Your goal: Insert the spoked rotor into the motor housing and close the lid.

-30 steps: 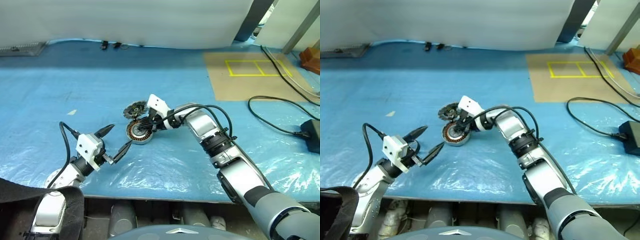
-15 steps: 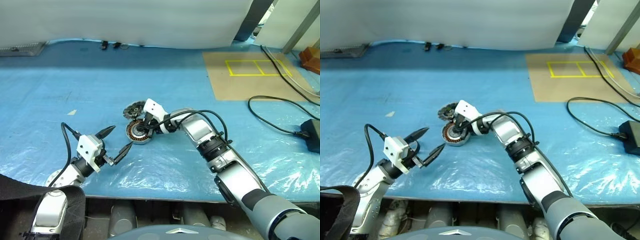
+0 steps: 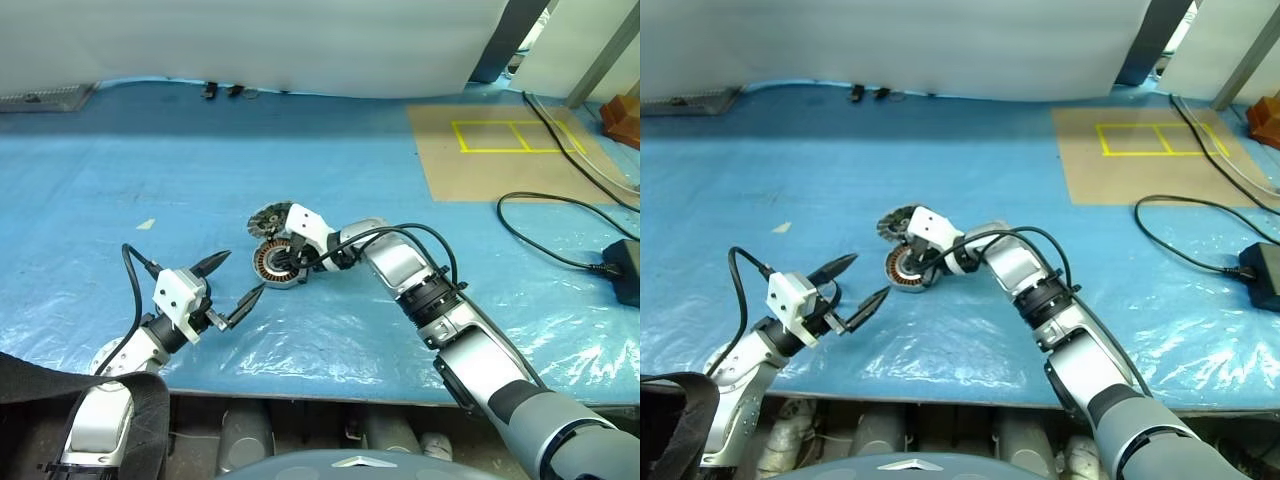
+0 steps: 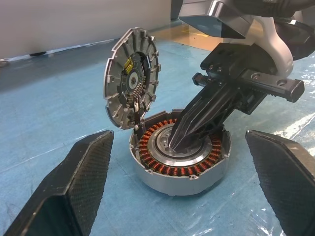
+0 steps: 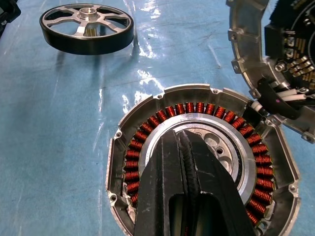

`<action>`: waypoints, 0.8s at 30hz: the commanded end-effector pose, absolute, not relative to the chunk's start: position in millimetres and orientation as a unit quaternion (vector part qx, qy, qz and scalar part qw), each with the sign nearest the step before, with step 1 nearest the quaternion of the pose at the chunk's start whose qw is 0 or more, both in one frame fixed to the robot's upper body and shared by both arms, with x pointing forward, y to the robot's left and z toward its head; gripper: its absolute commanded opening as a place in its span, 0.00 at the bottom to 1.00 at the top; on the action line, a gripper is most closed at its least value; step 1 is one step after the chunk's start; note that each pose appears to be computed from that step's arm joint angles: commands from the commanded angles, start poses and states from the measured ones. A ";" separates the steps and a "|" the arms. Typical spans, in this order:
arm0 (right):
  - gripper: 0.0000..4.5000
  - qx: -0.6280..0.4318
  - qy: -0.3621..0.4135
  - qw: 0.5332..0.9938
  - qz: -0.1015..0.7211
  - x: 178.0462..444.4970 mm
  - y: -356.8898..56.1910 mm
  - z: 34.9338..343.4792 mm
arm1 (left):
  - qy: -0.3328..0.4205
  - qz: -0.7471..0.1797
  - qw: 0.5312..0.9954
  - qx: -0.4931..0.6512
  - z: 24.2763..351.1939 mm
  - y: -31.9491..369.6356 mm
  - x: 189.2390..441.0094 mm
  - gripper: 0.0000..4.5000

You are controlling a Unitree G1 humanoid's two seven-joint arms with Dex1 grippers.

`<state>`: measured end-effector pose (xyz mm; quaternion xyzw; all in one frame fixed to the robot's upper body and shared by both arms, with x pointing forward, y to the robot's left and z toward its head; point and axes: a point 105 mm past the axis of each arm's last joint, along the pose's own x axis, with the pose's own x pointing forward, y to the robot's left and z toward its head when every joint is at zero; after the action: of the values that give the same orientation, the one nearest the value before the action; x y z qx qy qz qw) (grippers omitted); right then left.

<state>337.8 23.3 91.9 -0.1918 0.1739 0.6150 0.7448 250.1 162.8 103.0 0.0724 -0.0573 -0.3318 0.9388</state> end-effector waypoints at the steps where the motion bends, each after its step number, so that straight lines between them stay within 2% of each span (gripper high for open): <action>1: 0.01 -0.106 0.210 0.756 0.611 336.8 22.0 90.3 | -0.074 -0.332 0.937 0.082 111.7 164.5 250.7 1.00; 4: 0.01 -0.015 0.215 0.762 0.610 339.1 27.4 111.6 | -0.076 -0.331 0.937 0.082 112.7 164.5 251.3 1.00; 6: 0.01 -0.004 0.212 0.768 0.605 342.5 27.5 117.5 | -0.074 -0.331 0.937 0.083 112.4 164.6 251.3 1.00; 9: 0.01 -0.035 0.210 0.773 0.598 345.4 24.2 112.5 | -0.073 -0.333 0.937 0.083 112.3 164.5 251.5 1.00; 14: 0.01 -0.131 0.230 0.760 0.594 338.6 15.4 80.6 | -0.075 -0.335 0.936 0.083 113.2 162.7 253.3 1.00; 19: 0.01 -0.164 0.224 0.754 0.595 334.6 17.0 73.5 | -0.073 -0.336 0.935 0.083 112.7 162.5 253.6 1.00; 24: 0.01 -0.115 0.164 0.761 0.617 336.3 31.1 104.9 | -0.075 -0.333 0.936 0.085 114.7 164.8 254.4 1.00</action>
<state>339.1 22.9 93.2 -0.1368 0.1848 0.6032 0.7637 254.7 162.9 106.4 0.0779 -0.0616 -0.3337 0.9374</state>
